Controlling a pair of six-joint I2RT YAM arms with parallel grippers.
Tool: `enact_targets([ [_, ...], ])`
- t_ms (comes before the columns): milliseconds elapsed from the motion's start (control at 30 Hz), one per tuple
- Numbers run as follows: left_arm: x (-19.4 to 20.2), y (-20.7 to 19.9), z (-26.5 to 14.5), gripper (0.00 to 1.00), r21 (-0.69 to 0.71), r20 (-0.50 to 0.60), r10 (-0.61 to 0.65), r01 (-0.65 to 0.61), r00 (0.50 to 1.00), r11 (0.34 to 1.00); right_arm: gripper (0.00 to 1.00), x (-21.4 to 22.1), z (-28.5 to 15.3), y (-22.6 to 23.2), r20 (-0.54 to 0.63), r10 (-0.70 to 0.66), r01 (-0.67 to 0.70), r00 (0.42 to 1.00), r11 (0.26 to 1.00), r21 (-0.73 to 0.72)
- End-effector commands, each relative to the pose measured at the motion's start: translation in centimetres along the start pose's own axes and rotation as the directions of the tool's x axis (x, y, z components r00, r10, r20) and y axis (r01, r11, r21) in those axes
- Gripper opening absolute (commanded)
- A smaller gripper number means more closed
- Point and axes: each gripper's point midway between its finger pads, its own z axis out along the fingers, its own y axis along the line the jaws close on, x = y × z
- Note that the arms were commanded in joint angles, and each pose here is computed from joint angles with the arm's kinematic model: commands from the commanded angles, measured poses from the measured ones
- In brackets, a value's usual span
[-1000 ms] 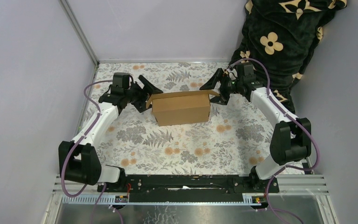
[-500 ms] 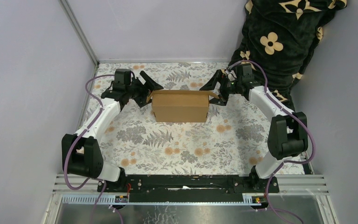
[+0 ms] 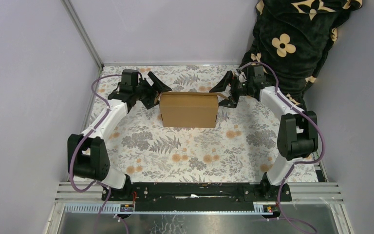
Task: Fold the paper box
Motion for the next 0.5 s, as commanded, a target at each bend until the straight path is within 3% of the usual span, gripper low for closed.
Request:
enact_targets([
  [0, 3.35, -2.12, 0.3, 0.98, 0.093, -0.167, 0.018, -0.003, 0.986, 0.996, 1.0, 1.57, 0.54, 1.98, -0.1, -0.025, 0.017, 0.995, 0.997, -0.076],
  [467, 3.47, -1.95, -0.18, 0.98, 0.108, -0.176, 0.077, -0.059, 0.981, 0.992, 1.0, 0.89, -0.24, 1.92, -0.087, -0.033, 0.027, 0.996, 0.997, -0.074],
])
